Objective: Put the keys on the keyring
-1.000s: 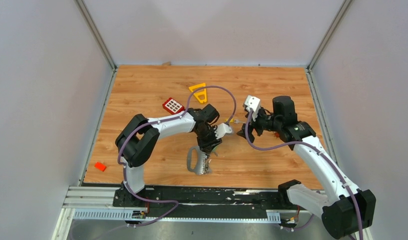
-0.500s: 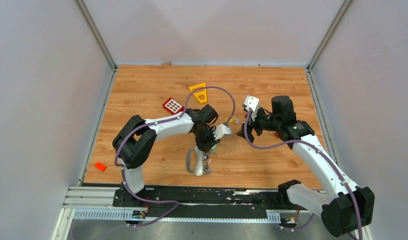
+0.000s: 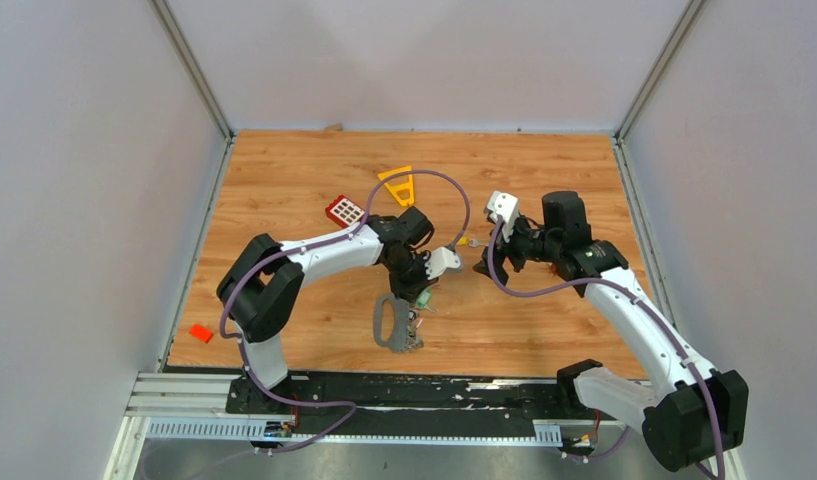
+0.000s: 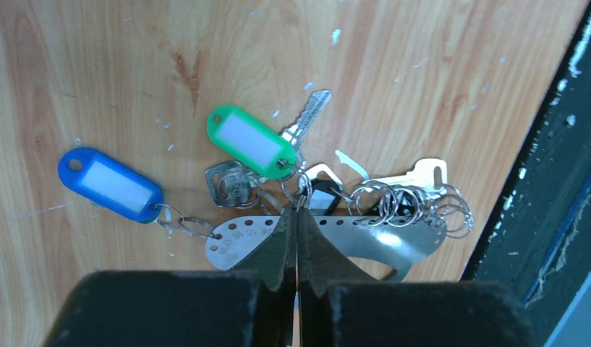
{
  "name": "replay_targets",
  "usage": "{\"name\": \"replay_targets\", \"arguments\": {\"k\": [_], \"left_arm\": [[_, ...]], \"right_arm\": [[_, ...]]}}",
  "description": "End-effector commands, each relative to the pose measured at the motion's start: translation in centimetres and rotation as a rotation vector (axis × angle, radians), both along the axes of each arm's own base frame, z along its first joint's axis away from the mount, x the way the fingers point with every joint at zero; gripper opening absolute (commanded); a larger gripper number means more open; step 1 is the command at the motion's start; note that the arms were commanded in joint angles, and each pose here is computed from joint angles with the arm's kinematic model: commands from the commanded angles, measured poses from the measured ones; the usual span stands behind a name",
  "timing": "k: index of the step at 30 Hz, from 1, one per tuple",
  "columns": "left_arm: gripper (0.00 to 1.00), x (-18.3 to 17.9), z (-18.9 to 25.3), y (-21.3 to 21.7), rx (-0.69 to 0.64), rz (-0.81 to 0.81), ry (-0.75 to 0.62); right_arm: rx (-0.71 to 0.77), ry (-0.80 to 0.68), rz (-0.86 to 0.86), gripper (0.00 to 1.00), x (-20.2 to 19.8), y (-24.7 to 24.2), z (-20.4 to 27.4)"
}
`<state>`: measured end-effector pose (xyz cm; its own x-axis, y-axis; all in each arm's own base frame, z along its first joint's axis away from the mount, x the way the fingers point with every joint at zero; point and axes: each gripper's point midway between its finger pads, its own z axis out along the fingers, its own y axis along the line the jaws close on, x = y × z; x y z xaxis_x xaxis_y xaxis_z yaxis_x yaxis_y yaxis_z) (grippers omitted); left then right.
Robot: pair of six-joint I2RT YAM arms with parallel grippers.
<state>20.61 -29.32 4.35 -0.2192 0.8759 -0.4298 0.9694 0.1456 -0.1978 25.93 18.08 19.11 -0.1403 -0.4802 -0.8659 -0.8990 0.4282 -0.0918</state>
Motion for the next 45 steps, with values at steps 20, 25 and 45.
{"name": "replay_targets", "arguments": {"k": [20,25,45], "left_arm": [[0.33,-3.2,0.2,2.3,0.033,-0.226,0.015],[0.52,-1.3,2.0,1.2,-0.051,-0.131,0.012],[0.50,-5.9,3.2,1.9,-0.122,-0.297,0.087]], "right_arm": [[-0.003,-0.018,0.013,0.85,0.7,0.2,0.0],[-0.006,-0.014,0.012,0.85,0.7,0.2,-0.1],[-0.025,-0.028,-0.006,0.85,1.1,-0.1,-0.2]]}}
